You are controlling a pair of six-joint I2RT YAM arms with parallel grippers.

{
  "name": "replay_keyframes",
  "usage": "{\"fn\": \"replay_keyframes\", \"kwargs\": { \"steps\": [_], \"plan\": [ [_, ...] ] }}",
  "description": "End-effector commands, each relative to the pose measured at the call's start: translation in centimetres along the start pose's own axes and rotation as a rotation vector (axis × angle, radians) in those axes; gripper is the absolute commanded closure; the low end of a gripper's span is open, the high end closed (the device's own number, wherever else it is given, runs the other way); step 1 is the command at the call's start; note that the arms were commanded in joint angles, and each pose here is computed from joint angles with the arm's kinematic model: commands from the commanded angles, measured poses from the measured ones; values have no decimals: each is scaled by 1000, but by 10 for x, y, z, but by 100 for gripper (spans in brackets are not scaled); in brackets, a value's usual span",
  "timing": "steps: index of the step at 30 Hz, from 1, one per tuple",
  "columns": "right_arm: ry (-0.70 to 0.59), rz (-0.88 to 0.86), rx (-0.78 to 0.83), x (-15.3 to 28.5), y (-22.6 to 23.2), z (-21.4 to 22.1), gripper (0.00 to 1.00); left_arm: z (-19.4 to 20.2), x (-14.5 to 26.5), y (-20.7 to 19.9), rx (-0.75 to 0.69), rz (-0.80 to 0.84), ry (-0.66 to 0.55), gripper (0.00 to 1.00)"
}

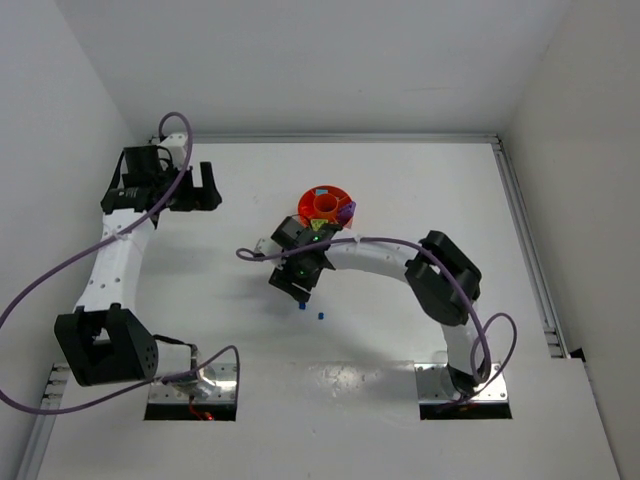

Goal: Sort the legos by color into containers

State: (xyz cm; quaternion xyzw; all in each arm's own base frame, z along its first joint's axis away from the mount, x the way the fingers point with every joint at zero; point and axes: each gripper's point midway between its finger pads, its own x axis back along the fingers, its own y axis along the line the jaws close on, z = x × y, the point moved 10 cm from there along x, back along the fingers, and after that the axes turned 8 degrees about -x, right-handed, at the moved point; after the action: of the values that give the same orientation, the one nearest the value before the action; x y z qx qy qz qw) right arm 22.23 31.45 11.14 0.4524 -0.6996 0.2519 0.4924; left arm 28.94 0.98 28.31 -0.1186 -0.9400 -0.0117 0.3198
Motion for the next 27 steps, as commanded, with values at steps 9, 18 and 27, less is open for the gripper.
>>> {"fn": "replay_keyframes", "kwargs": {
  "steps": [9, 18, 27],
  "plan": [
    [53, -1, 121, -13, 28, -11, 38, -1, 1, 10, 2, 43, -22, 0],
    [111, 25, 174, -28, 34, -3, 40, -3, 3, 14, 4, 25, -30, 0],
    [145, 9, 197, -34, 36, 10, 54, -3, 3, 13, 13, 34, -31, 0]
  ]
}}
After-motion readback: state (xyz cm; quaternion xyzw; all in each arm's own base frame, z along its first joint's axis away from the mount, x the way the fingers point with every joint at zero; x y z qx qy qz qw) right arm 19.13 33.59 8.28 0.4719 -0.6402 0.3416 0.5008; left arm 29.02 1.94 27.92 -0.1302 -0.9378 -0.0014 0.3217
